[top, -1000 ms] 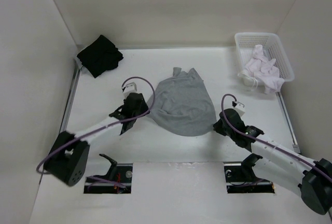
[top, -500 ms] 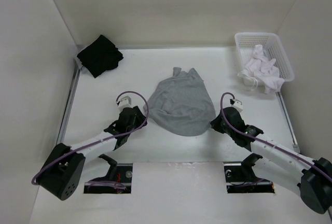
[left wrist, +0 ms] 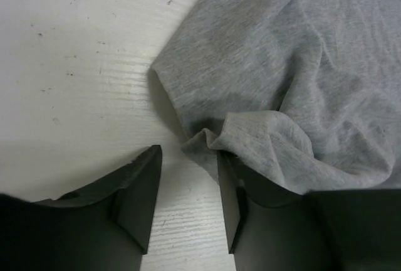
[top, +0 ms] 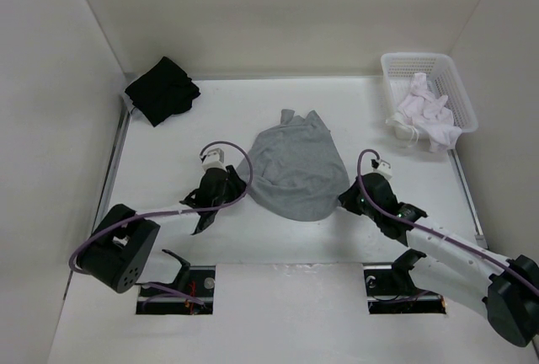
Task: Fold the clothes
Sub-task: Flatten the tank top out
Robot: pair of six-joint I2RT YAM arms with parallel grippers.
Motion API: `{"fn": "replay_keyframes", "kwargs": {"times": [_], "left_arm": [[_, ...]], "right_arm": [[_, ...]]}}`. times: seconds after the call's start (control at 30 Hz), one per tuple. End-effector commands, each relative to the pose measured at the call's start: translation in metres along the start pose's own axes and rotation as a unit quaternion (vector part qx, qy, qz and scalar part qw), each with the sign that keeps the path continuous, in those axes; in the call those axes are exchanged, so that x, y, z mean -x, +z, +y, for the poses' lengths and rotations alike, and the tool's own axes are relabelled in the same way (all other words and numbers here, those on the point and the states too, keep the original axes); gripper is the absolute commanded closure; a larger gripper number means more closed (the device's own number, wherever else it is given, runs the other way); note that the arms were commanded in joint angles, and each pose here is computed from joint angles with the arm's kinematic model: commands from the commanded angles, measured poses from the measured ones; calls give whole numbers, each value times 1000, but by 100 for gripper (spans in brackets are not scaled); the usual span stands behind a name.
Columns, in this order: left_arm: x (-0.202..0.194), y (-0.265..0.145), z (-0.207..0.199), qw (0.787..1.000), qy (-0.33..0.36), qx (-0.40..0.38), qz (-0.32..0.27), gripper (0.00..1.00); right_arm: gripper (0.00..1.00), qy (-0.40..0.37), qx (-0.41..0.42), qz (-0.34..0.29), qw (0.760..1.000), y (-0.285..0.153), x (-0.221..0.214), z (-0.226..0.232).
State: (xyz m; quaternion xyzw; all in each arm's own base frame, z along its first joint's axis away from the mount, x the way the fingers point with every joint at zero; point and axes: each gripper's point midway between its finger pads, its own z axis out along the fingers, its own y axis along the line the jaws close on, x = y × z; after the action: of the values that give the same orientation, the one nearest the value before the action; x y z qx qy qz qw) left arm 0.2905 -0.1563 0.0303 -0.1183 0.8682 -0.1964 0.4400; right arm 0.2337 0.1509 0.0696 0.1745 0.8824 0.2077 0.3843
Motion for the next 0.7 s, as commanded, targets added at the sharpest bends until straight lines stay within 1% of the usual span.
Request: {"fn": "replay_keyframes", "kwargs": {"times": [0.0, 0.17, 0.3, 0.37, 0.53, 0.67], "left_arm": [[22, 7, -22, 999, 12, -34, -36, 64], [14, 12, -24, 999, 11, -34, -22, 75], [14, 11, -22, 999, 8, -30, -21, 78], [14, 10, -19, 999, 7, -24, -21, 81], [21, 5, -18, 999, 5, -20, -27, 90], [34, -5, -21, 999, 2, -18, -42, 97]], "right_arm": [[98, 0, 21, -14, 1000, 3, 8, 11], [98, 0, 21, -13, 1000, 5, 7, 11], [98, -3, 21, -12, 1000, 6, 6, 11], [98, -3, 22, -12, 1000, 6, 7, 11], [98, -5, 23, -11, 1000, 6, 6, 12], [99, -4, 27, -14, 1000, 4, 8, 15]]}}
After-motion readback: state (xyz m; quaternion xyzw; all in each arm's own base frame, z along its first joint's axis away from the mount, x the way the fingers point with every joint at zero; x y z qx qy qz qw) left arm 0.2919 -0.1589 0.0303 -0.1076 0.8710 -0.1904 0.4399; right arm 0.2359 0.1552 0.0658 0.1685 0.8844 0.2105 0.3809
